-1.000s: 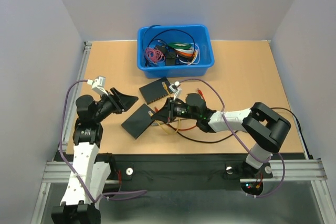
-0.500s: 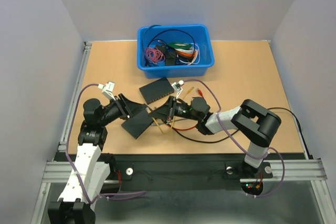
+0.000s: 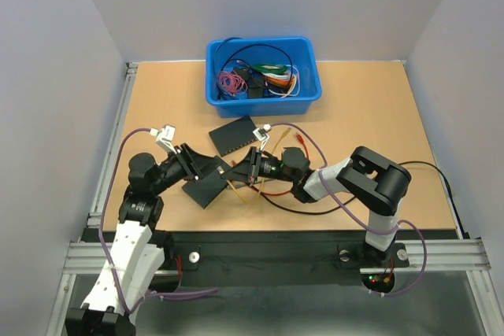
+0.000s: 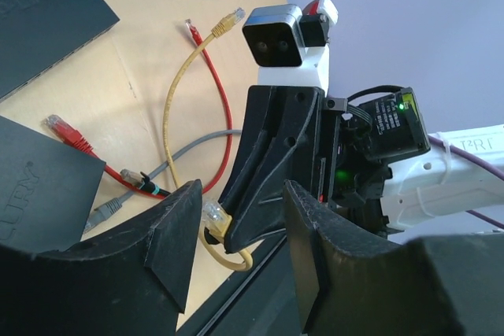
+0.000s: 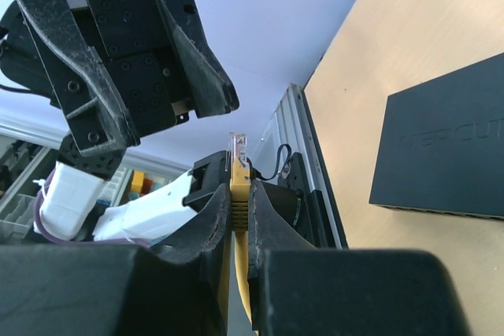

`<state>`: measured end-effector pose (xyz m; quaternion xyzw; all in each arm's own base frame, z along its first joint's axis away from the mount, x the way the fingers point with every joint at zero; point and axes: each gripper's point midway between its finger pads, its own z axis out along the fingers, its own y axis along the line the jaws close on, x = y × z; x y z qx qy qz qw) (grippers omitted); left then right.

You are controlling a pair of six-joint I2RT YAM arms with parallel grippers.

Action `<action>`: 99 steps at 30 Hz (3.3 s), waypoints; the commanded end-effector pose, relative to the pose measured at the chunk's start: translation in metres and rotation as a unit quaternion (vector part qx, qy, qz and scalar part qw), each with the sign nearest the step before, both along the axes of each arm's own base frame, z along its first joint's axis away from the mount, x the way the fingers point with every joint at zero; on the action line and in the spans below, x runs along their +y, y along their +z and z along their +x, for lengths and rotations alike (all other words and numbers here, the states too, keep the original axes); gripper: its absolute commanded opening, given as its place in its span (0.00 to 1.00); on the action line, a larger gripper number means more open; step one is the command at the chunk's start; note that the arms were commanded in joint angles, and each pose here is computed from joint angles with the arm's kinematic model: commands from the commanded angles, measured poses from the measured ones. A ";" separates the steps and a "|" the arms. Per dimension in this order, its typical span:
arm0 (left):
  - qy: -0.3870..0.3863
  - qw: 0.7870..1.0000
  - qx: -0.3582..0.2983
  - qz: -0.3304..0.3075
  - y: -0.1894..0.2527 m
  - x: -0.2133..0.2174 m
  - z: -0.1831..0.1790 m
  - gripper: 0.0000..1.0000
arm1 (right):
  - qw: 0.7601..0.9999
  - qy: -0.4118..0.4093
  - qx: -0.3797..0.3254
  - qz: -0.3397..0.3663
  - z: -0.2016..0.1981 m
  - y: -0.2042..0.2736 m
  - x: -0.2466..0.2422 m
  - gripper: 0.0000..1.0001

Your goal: Insert the plug into the switch port

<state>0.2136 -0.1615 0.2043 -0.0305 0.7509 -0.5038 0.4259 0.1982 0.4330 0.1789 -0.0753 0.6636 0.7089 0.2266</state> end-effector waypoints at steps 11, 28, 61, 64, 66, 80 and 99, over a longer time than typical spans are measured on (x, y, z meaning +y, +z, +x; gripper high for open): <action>0.006 1.000 -0.005 0.003 -0.004 -0.010 0.000 0.52 | 0.974 -0.002 -0.123 0.192 -0.026 0.106 -0.013 0.00; 0.033 0.999 0.004 0.005 -0.009 -0.007 0.000 0.57 | 0.964 -0.012 -0.150 0.219 -0.023 0.120 -0.014 0.01; 0.061 0.998 -0.009 -0.015 -0.008 -0.001 0.001 0.00 | 0.970 -0.042 -0.140 0.194 -0.017 0.091 -0.021 0.21; 0.082 0.997 0.007 -0.001 -0.012 0.005 0.004 0.00 | 0.973 -0.068 -0.166 0.143 -0.013 0.081 -0.025 0.54; 0.094 0.996 0.012 0.004 -0.013 0.008 0.006 0.00 | 0.974 -0.081 -0.181 0.109 -0.010 0.076 -0.026 0.59; 0.129 0.991 0.031 0.025 -0.015 0.019 0.011 0.00 | 0.885 -0.171 -0.358 -0.244 -0.001 0.067 0.018 0.49; 0.146 0.988 0.037 0.034 -0.013 0.024 0.013 0.00 | 0.839 -0.229 -0.376 -0.318 -0.002 0.042 0.002 0.48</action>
